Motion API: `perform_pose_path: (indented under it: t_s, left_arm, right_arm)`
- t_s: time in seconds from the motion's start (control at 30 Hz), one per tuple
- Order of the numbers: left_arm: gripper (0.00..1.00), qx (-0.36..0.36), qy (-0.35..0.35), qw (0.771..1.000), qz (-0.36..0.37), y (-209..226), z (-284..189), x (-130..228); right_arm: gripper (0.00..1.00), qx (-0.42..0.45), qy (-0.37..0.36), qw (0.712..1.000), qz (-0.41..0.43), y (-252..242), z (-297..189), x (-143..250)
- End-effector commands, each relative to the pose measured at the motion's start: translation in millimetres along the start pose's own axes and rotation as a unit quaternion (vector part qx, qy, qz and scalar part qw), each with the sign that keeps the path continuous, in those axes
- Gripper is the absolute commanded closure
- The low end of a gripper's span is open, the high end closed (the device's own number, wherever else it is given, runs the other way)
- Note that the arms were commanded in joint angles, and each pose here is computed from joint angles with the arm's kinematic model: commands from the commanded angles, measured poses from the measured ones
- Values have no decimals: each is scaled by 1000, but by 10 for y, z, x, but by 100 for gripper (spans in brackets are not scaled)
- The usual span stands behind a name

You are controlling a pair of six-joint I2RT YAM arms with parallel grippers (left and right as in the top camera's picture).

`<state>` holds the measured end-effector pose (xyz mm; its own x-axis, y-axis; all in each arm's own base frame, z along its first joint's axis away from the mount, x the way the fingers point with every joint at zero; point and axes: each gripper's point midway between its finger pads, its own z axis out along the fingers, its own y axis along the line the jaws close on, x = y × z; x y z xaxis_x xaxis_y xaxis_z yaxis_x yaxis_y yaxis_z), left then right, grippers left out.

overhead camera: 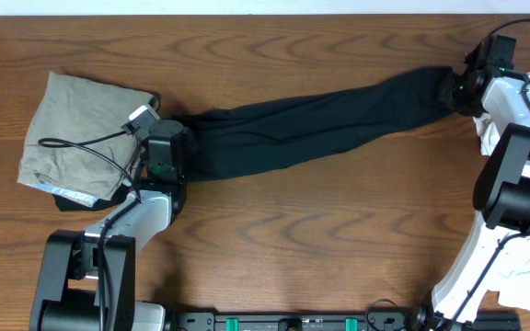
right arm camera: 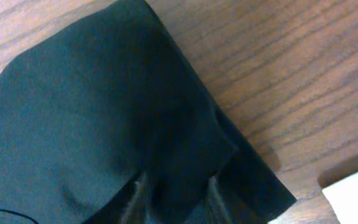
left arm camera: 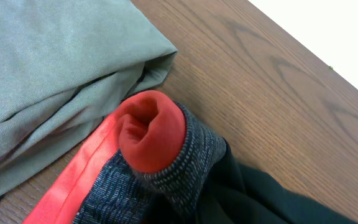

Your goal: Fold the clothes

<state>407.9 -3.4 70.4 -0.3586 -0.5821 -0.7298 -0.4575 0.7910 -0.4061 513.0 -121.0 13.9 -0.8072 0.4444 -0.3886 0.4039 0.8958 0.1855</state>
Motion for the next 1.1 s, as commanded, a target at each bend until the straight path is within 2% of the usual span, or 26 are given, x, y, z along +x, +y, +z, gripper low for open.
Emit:
perform_pose_path:
  t_s: [0.0,0.03,0.07,0.23,0.5,0.8,0.97,1.03,1.07]
  left_arm:
    - [94,-7,-14,1000,8,-7,17,-102]
    - [94,-7,-14,1000,8,-7,17,-102]
    - [94,-7,-14,1000,8,-7,17,-102]
    - [93,-7,-14,1000,8,-7,17,-102]
    - [94,-7,-14,1000,8,-7,17,-102]
    - [94,-7,-14,1000,8,-8,18,-103]
    - [93,-7,-14,1000,8,-7,17,-102]
    - [94,-7,-14,1000,8,-7,17,-102]
    - [94,-7,-14,1000,8,-7,17,-102]
  right_arm:
    - [85,-2,-15,1000,2,24,-121,-92]
    - [94,0,-15,1000,2,16,-122,-94]
    - [99,0,-15,1000,2,14,-122,-95]
    - [99,11,-21,1000,-6,-24,-205,-129]
    - [99,72,-18,997,4,-290,-654,-122]
    - [98,93,2,996,17,-498,-553,-38]
    - [87,99,0,995,16,-523,-536,-43]
    - [72,105,-1,994,16,-545,-541,-47]
    - [69,108,-1,994,16,-554,-543,-49]
